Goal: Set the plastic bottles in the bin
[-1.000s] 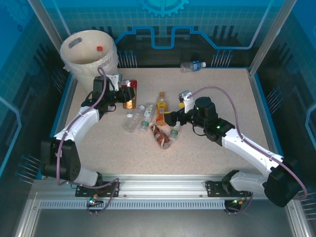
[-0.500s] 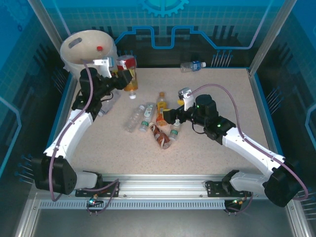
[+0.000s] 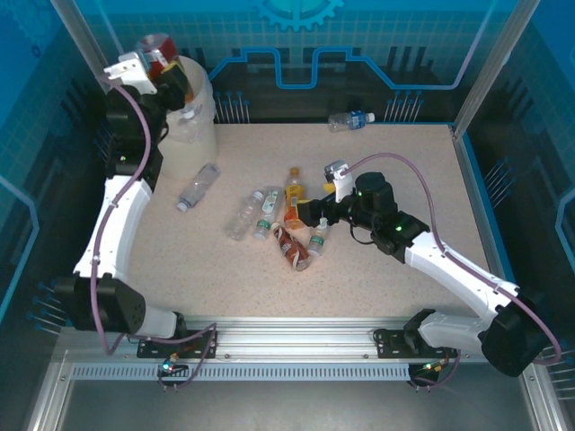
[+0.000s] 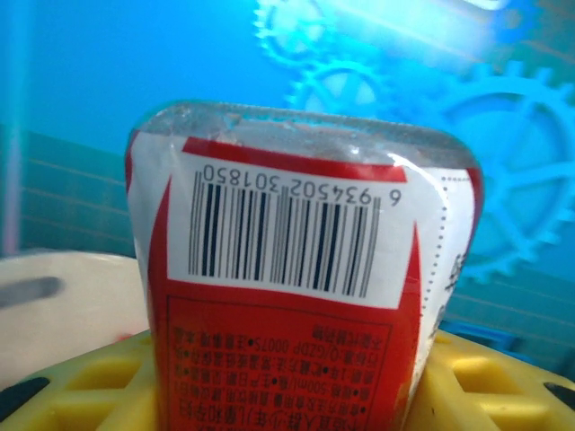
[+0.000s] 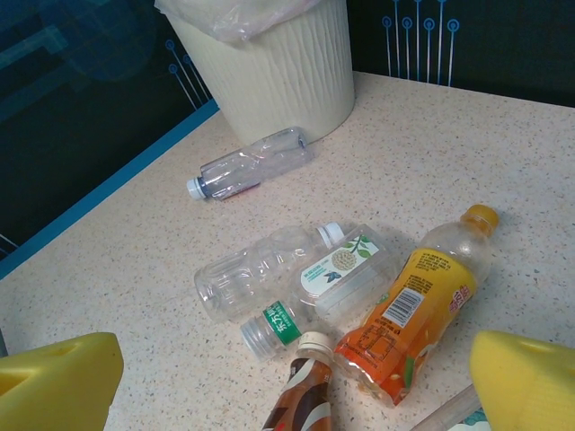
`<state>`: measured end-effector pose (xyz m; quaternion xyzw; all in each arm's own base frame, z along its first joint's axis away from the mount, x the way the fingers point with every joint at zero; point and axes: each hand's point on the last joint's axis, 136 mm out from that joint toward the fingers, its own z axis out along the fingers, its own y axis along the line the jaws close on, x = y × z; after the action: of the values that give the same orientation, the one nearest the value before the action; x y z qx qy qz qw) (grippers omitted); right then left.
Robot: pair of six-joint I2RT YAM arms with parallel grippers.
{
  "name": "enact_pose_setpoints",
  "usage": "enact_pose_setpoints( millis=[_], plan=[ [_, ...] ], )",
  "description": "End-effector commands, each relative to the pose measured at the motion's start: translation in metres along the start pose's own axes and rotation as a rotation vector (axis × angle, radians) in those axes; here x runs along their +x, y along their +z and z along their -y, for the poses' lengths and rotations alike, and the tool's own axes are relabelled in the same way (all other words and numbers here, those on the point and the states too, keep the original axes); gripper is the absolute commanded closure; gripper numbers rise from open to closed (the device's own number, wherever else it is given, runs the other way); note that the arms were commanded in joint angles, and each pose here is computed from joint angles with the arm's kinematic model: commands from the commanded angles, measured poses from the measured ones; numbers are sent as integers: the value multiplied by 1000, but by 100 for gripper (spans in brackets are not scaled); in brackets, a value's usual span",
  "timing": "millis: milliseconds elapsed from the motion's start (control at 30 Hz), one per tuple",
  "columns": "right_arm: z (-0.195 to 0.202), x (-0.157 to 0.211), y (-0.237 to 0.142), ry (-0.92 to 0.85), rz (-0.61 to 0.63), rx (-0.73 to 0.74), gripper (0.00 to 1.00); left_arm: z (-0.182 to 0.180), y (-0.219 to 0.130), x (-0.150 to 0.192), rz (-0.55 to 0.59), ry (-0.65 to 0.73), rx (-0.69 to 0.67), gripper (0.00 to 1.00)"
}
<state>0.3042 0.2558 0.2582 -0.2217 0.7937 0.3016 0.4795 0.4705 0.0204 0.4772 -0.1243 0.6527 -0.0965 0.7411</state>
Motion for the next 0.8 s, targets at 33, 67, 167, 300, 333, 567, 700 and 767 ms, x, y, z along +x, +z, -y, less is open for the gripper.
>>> enact_pose_setpoints(
  millis=[33,67,167,300,333,567,700,767],
  plan=[
    [-10,-15,-8,-20,32,-12,0,-36,19,-17,71,130,-149,55],
    [-10,-15,-8,-18,31,-12,0,-42,23,-16,83,151,-168,55],
    [-10,-14,-7,-16,27,-15,0,-57,38,-6,77,189,-212,55],
    [-10,-14,-6,-12,21,-10,0,-78,55,11,27,199,-259,55],
    [-10,-14,-6,-12,21,-10,0,-81,59,15,14,203,-264,54],
    [-8,-12,-8,-17,12,5,0,-104,83,45,-94,223,-290,52],
    [-6,-10,-7,-11,6,13,0,-122,90,65,-138,211,-330,50],
    [-6,-8,-7,-9,-3,10,0,-134,94,77,-167,188,-354,50]
  ],
)
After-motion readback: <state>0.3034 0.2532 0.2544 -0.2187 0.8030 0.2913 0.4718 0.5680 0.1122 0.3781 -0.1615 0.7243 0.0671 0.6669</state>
